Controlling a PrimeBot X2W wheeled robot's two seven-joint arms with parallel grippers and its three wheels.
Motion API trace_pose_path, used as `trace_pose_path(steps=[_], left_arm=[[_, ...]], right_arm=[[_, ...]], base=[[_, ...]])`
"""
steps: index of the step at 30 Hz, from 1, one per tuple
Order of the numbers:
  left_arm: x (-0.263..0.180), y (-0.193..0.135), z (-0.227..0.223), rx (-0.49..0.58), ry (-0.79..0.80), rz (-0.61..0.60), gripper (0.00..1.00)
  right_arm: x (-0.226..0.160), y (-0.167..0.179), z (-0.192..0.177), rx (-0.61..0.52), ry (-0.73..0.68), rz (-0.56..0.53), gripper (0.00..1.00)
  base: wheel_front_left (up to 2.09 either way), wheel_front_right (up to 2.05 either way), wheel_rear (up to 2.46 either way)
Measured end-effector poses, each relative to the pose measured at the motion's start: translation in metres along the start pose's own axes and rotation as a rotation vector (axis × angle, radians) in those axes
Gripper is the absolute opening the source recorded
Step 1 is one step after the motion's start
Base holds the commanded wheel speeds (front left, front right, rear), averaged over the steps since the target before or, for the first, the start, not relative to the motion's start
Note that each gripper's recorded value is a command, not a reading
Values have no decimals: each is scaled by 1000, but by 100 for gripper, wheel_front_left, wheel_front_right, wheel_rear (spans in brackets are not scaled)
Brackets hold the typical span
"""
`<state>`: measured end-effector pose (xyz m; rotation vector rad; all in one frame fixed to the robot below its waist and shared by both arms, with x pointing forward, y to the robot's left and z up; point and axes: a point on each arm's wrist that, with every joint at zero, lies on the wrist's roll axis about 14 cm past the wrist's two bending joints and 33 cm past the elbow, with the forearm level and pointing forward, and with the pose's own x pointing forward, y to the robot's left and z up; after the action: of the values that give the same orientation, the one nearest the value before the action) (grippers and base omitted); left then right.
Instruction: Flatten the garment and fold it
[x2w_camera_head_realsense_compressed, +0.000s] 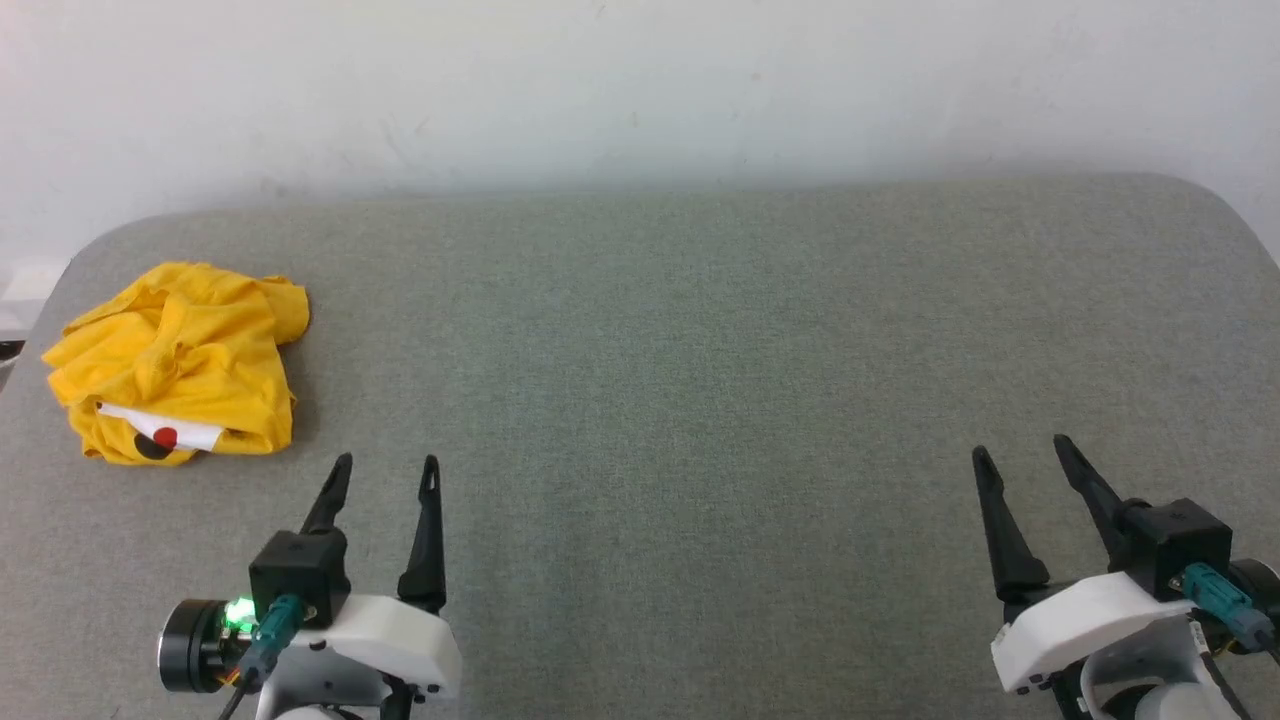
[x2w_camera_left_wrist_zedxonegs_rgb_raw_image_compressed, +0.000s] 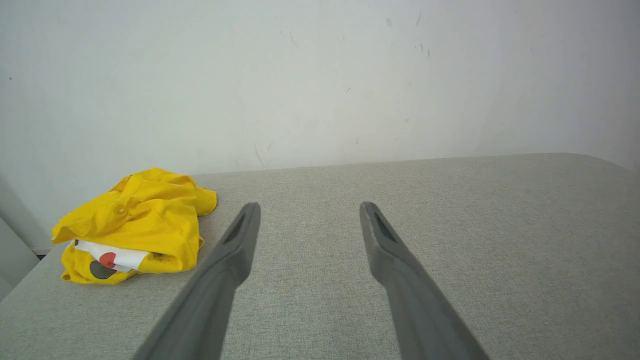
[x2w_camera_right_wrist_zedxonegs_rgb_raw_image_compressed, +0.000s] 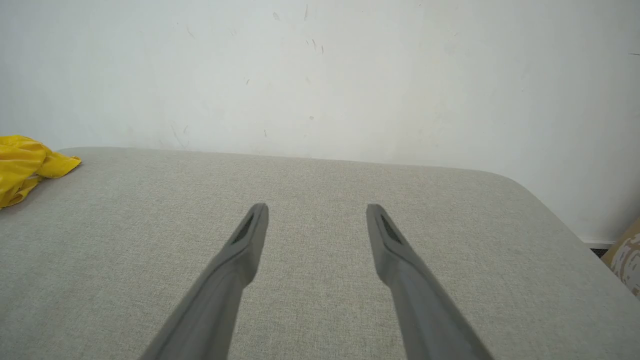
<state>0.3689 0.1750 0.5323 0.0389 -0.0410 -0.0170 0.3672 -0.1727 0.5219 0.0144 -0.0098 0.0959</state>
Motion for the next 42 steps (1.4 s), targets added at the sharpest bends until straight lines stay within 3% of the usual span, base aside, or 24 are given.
trace_pose_path(steps=[16,42], left_arm=[[-6,4,1,-17,-23,10,100],[-29,34,4,-29,-62,107,100]], right_arm=[[3,0,0,24,-20,-1,100],[17,28,-6,42,-34,85,100]], base=[[0,0,0],[0,0,0]])
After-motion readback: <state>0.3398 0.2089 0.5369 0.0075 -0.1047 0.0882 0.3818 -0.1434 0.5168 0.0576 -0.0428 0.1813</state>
